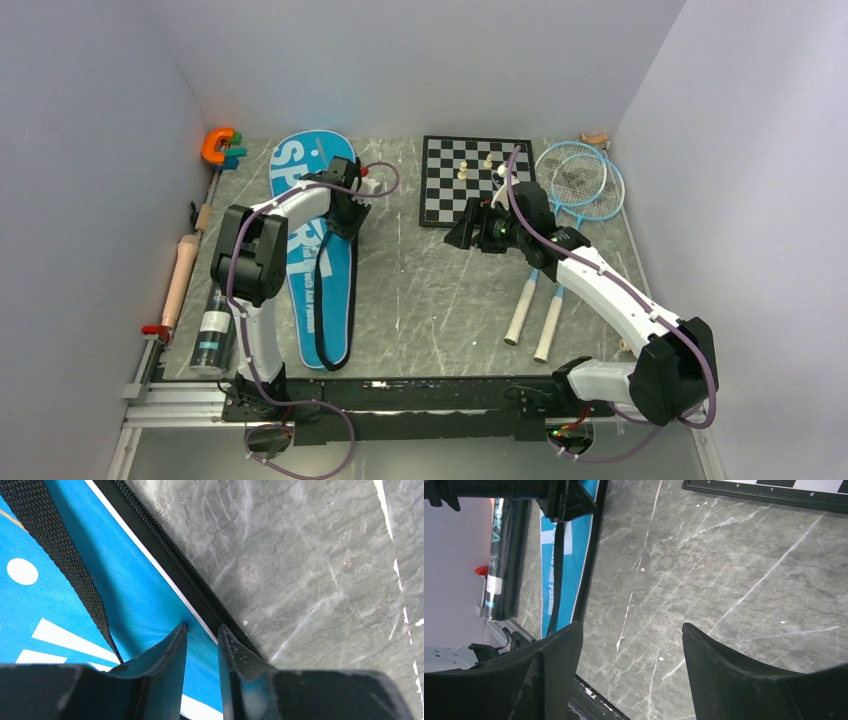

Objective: Pack up the badminton gear

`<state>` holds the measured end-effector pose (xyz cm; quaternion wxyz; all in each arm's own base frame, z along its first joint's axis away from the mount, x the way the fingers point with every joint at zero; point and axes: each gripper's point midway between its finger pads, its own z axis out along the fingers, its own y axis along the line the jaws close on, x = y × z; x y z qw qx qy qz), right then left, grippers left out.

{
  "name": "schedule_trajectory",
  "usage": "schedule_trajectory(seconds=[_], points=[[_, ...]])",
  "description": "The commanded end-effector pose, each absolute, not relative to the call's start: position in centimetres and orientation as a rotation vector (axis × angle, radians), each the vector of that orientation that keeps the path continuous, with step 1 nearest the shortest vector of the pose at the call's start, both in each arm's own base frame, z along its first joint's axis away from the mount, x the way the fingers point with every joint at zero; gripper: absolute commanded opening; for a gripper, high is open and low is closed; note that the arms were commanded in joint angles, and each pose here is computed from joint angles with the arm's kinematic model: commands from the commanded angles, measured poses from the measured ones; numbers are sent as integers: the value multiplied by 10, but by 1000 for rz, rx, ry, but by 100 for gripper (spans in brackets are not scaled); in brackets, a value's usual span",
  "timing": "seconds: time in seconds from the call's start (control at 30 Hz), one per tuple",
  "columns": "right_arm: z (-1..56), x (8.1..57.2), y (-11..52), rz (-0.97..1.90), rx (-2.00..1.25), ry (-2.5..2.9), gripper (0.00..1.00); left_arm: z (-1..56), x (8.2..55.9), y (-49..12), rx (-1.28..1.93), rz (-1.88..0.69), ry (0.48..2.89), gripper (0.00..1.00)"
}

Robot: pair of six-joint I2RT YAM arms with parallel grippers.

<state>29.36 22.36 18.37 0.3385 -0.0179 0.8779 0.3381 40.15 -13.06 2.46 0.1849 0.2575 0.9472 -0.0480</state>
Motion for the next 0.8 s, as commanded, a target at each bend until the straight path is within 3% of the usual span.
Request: schedule_trajectory(seconds=[0.0, 0.07, 0.17, 0.37, 0.5, 0.77], points=[[198, 296, 222, 882, -62, 2233, 76, 7, 398, -129, 745, -88, 2724, 36], [199, 295, 222, 882, -63, 2230, 76, 5, 397, -131, 764, -37, 2726, 49], [201, 294, 221, 885, -61, 2225, 76, 4, 393, -138, 787, -37, 2724, 52], [206, 293, 219, 873, -70, 2213, 73, 1, 395, -134, 783, 3, 2739, 29], [206, 291, 216, 863, -68, 2211, 70, 3, 395, -134, 787, -2, 2737, 1], [208, 290, 216, 872, -65, 2204, 66, 35, 397, -149, 765, -115, 2685, 0]])
